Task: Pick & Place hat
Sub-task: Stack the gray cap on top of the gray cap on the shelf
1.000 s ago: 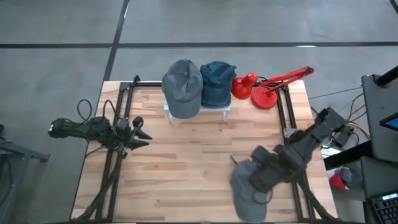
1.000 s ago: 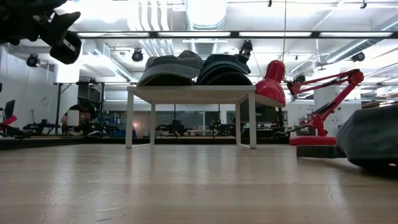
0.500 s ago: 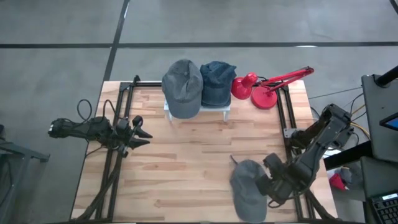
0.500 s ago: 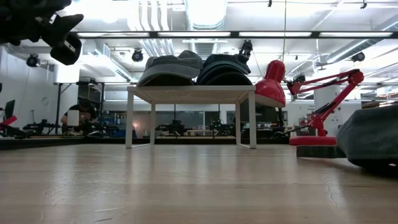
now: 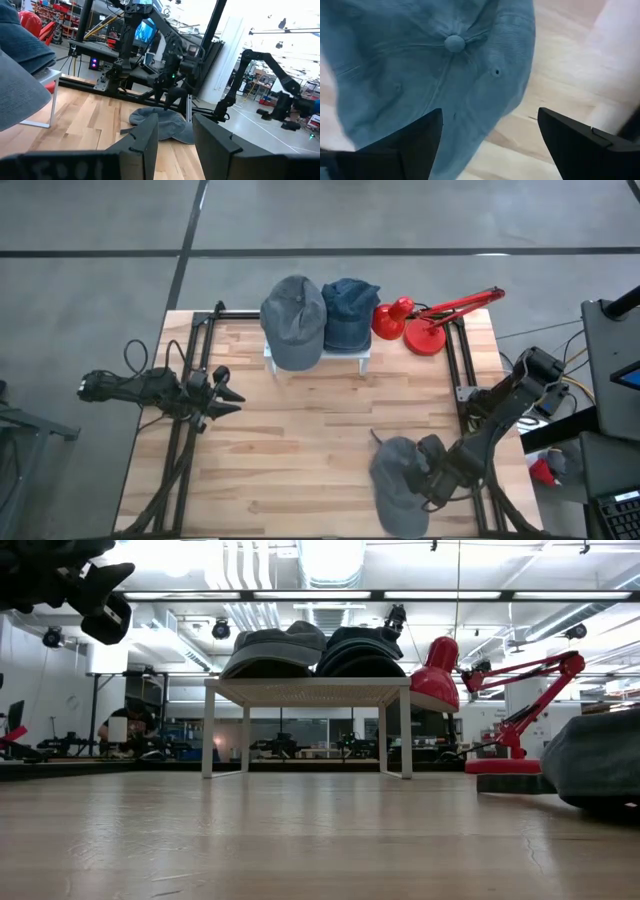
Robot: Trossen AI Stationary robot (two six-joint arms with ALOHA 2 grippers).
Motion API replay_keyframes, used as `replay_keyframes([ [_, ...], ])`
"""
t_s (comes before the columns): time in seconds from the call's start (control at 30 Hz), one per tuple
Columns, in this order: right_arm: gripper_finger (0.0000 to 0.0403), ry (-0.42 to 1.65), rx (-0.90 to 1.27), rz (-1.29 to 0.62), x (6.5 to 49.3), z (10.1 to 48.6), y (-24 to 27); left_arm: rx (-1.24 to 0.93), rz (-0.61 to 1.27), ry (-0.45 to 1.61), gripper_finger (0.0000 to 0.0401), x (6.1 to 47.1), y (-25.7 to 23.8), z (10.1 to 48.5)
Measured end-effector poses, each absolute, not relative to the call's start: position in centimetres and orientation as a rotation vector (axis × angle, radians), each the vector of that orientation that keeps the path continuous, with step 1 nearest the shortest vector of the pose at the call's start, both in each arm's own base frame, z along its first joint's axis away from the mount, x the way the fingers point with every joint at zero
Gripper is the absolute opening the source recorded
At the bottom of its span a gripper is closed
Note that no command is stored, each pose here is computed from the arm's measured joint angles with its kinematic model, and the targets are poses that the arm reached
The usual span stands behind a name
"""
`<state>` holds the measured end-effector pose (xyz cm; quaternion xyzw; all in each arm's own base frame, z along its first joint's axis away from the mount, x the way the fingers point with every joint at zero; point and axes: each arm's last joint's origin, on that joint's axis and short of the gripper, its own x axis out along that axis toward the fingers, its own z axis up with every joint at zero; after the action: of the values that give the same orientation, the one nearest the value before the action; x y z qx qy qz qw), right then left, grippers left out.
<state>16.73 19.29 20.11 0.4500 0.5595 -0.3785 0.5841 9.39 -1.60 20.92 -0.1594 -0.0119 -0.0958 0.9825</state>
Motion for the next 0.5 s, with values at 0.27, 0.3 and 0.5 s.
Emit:
replay_keyframes([
  [0.27, 0.0295, 1.298, 1.077, -0.901, 15.9, 16.6, 18.3, -0.321, -0.193, -0.024, 0.0124, 9.4, -1.6, 20.9],
  [0.3, 0.0285, 1.300, 1.078, -0.899, 15.8, 16.4, 18.3, -0.321, -0.193, -0.024, 0.0124, 9.4, -1.6, 20.9],
  [0.5, 0.0187, 1.299, 1.083, -0.905, 15.6, 15.6, 18.0, -0.326, -0.193, -0.024, 0.0124, 9.4, -1.6, 20.9],
])
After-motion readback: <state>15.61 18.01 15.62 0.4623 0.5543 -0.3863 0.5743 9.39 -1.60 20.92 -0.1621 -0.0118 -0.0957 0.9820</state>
